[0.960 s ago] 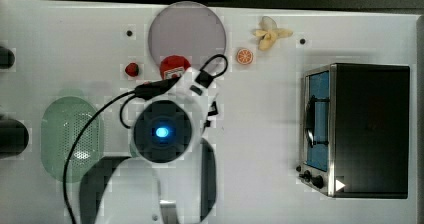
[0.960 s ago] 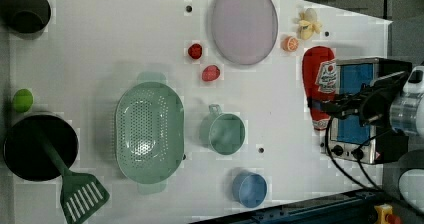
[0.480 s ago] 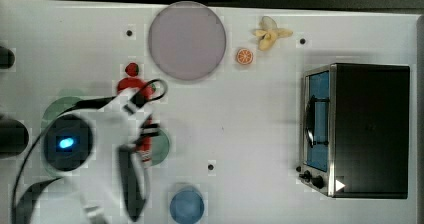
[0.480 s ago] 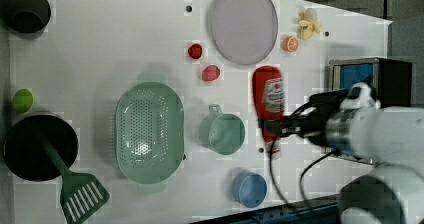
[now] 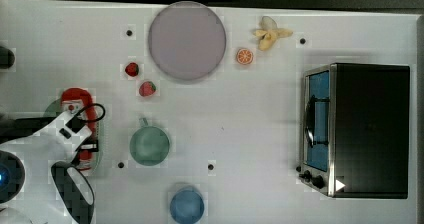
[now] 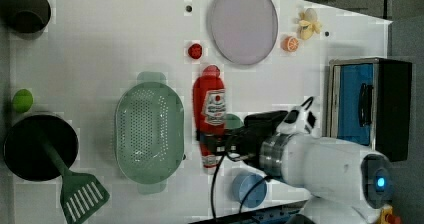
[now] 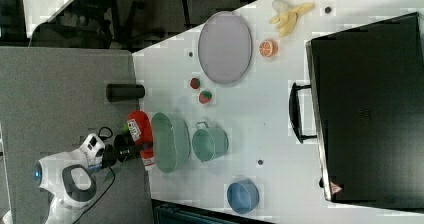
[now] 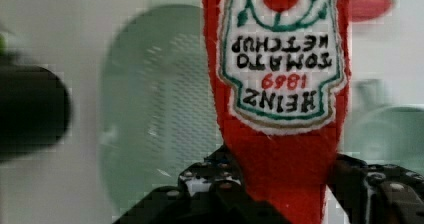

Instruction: Pick Ketchup from the table and place it in strainer.

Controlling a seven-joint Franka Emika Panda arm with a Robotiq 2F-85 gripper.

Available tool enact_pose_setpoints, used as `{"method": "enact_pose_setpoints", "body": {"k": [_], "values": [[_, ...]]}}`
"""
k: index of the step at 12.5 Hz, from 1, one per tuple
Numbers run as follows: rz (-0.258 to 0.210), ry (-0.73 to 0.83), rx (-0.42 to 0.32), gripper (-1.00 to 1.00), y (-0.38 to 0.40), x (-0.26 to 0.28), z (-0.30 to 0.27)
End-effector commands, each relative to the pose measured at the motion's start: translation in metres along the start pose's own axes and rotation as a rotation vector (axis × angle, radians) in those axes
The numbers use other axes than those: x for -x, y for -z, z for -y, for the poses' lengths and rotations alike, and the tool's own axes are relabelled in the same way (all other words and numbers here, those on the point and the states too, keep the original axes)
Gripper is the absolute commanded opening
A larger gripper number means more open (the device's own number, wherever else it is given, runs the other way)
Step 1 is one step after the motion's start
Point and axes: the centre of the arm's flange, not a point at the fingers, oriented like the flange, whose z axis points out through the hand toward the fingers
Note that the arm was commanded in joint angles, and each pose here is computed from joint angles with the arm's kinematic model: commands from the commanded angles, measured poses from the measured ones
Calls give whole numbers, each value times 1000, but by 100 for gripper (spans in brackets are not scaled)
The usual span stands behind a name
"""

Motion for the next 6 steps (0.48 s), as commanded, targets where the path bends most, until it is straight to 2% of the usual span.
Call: {"method": "enact_pose_setpoints", "body": {"k": [1,3,6], "values": [[12,-176,-82,9,-34,-6,10],[27,-226,-139,9,-59,-2,21],[49,-231,-186,9,-93,2,25]]}}
